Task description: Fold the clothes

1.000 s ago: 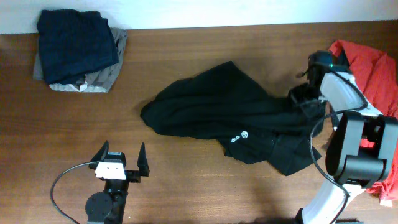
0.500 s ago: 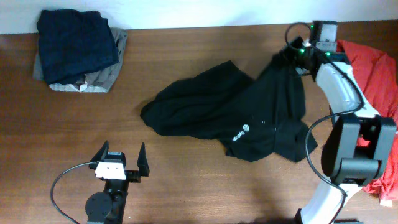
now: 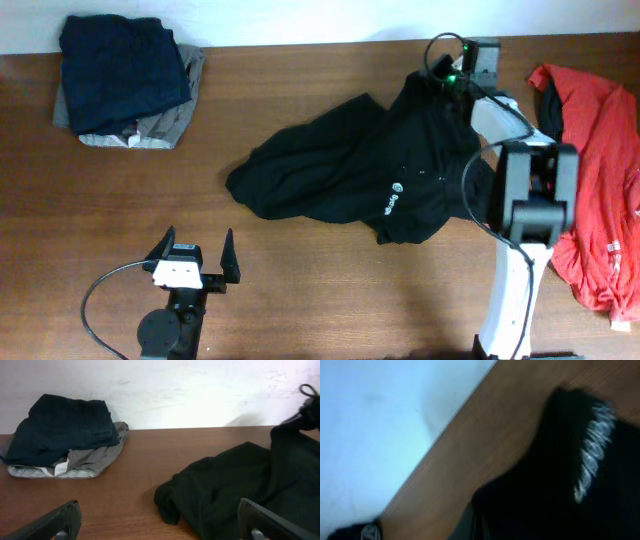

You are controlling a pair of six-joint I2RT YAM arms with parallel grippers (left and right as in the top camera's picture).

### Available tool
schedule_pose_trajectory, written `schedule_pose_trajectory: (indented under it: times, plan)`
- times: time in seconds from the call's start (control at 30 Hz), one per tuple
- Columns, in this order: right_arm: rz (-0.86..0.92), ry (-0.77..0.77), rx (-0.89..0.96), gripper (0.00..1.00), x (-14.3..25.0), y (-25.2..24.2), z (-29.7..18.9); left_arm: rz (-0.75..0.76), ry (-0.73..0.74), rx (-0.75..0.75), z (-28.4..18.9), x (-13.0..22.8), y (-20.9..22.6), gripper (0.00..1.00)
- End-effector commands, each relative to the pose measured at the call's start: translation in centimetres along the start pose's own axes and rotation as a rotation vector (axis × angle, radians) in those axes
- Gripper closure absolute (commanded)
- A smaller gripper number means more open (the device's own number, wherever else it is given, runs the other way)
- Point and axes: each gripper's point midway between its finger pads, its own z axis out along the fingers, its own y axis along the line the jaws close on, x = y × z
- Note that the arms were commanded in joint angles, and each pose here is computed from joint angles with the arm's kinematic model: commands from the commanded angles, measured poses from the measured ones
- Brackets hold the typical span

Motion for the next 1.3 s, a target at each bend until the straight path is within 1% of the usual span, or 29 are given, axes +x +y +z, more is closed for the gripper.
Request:
schedule_pose_trajectory:
  times: [0.0,0.03,0.07,0.1,0.13,0.17,0.2,0.27,0.33,0.4,0.5,0.57,0.7,0.73,0.83,0.9,1.1,1.17,1.27]
  plan:
    - [-0.157,0.049,-0.128,0.96,-0.5,6.3,0.1,0.012,0.003,-0.009,0.0,0.1,0.2,0.01]
    - [-0.198,0.047,-0.111,0.95,-0.8,7.0,-0.2,0.012,0.003,-0.008,0.0,0.1,0.2,0.01]
    - [-0.237,0.033,-0.074,0.89,-1.3,7.5,-0.6,0.012,0.003,-0.008,0.0,0.1,0.2,0.01]
    - [-0.263,0.019,-0.032,0.80,-1.8,7.7,-1.1,0.012,0.003,-0.008,0.0,0.1,0.2,0.01]
    - [-0.286,0.008,0.020,0.55,-2.5,8.0,-1.9,0.012,0.003,-0.008,0.0,0.1,0.2,0.01]
    - [-0.294,-0.004,0.059,0.33,-3.1,8.3,-2.8,0.012,0.003,-0.008,0.0,0.1,0.2,0.01]
    - [-0.299,-0.018,0.100,0.23,-3.8,8.5,-3.7,0.012,0.003,-0.008,0.0,0.1,0.2,0.01]
    - [-0.306,-0.036,0.164,0.11,-4.9,8.7,-5.6,0.012,0.003,-0.008,0.0,0.1,0.2,0.01]
    - [-0.313,-0.033,0.217,0.04,-5.7,8.8,-7.7,0.012,0.003,-0.008,0.0,0.1,0.2,0.01]
    - [-0.307,-0.003,0.268,0.01,-5.7,8.4,-9.9,0.012,0.003,-0.008,0.0,0.1,0.2,0.01]
    - [-0.274,0.065,0.337,0.01,-4.7,7.7,-12.9,0.012,0.003,-0.008,0.0,0.1,0.2,0.01]
    - [-0.298,0.098,0.380,0.01,-4.1,7.6,-14.9,0.012,0.003,-0.008,0.0,0.1,0.2,0.01]
    - [-0.303,0.077,0.515,0.01,-4.0,7.1,-19.3,0.012,0.003,-0.008,0.0,0.1,0.2,0.01]
    - [-0.304,0.076,0.544,0.01,-3.7,7.3,-21.1,0.012,0.003,-0.008,0.0,0.1,0.2,0.01]
    - [-0.304,0.082,0.547,0.01,-3.0,7.9,-23.3,0.012,0.003,-0.008,0.0,0.1,0.2,0.01]
    - [-0.371,0.103,0.482,0.02,-2.6,9.4,-23.8,0.012,0.003,-0.008,0.0,0.1,0.2,0.01]
    - [-0.375,0.054,0.439,0.01,-2.6,11.7,-26.2,0.012,0.003,-0.008,0.0,0.1,0.2,0.01]
    - [-0.392,0.049,0.391,0.01,-1.8,13.5,-27.5,0.012,0.003,-0.008,0.0,0.1,0.2,0.01]
    - [-0.422,0.036,0.372,0.01,-0.7,15.3,-29.4,0.012,0.003,-0.009,0.0,0.1,0.2,0.01]
